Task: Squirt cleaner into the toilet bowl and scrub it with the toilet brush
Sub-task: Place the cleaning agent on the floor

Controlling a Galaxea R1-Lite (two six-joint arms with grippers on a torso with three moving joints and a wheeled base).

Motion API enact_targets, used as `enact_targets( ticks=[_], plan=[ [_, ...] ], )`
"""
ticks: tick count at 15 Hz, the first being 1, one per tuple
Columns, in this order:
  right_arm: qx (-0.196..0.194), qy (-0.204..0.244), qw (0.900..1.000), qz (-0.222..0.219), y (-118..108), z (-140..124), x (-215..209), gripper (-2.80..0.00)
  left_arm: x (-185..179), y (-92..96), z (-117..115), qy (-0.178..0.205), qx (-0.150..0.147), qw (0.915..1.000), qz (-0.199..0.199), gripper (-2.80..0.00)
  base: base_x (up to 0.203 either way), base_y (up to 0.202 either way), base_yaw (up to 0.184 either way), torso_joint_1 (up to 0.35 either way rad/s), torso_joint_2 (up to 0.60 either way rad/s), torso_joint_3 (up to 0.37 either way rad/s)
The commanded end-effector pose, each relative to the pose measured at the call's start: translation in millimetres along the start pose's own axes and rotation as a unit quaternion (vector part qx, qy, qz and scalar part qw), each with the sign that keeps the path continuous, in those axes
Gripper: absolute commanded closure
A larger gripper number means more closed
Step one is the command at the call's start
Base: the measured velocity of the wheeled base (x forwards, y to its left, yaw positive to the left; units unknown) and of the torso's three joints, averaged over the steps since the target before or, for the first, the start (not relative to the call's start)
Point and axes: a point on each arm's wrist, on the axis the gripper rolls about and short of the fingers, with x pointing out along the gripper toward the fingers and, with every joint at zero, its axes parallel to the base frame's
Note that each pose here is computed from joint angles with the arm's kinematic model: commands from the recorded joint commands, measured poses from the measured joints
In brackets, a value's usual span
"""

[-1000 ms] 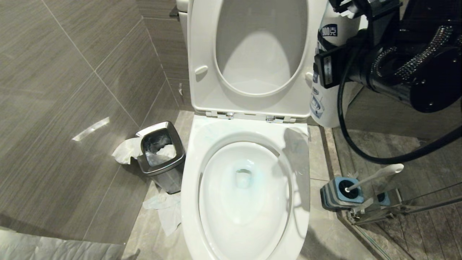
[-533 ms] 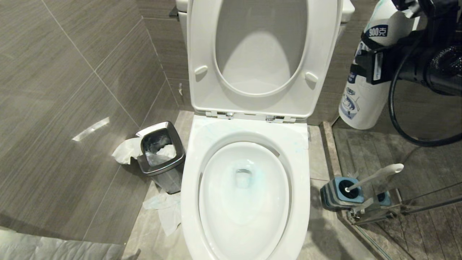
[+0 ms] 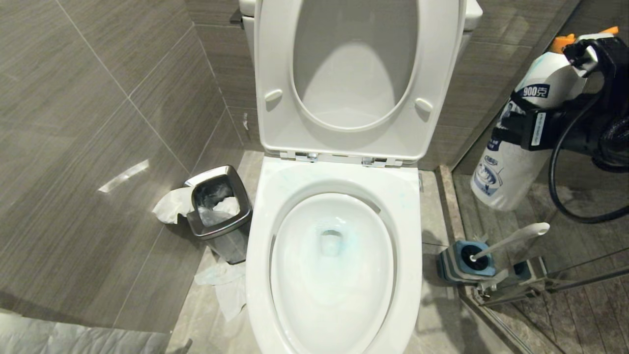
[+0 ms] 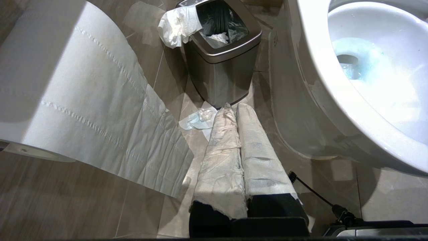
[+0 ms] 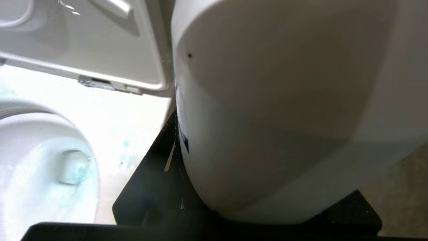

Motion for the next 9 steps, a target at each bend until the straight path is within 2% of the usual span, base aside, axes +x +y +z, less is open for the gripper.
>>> enact_targets(
  ticks=[1,5,9],
  plan=[
    [0.001,0.012,1.000,-0.007,-3.3,-12.2,6.8,0.00,0.3,0.0,-0.7,0.001,0.001,1.0000,-0.001,0.00,0.000,0.000,0.000,0.000,0.00,0.000],
    [0.011,-0.034,0.999,-0.003,3.4,-39.6,42.7,0.00,0.2,0.0,-0.3,0.000,0.001,1.0000,0.000,0.00,0.000,0.000,0.000,0.000,0.00,0.000],
    [0.014,-0.056,0.998,-0.007,1.0,-71.2,96.4,0.00,0.3,0.0,-0.7,0.001,0.000,1.0000,0.000,0.00,0.000,0.000,0.000,0.000,0.00,0.000]
  ],
)
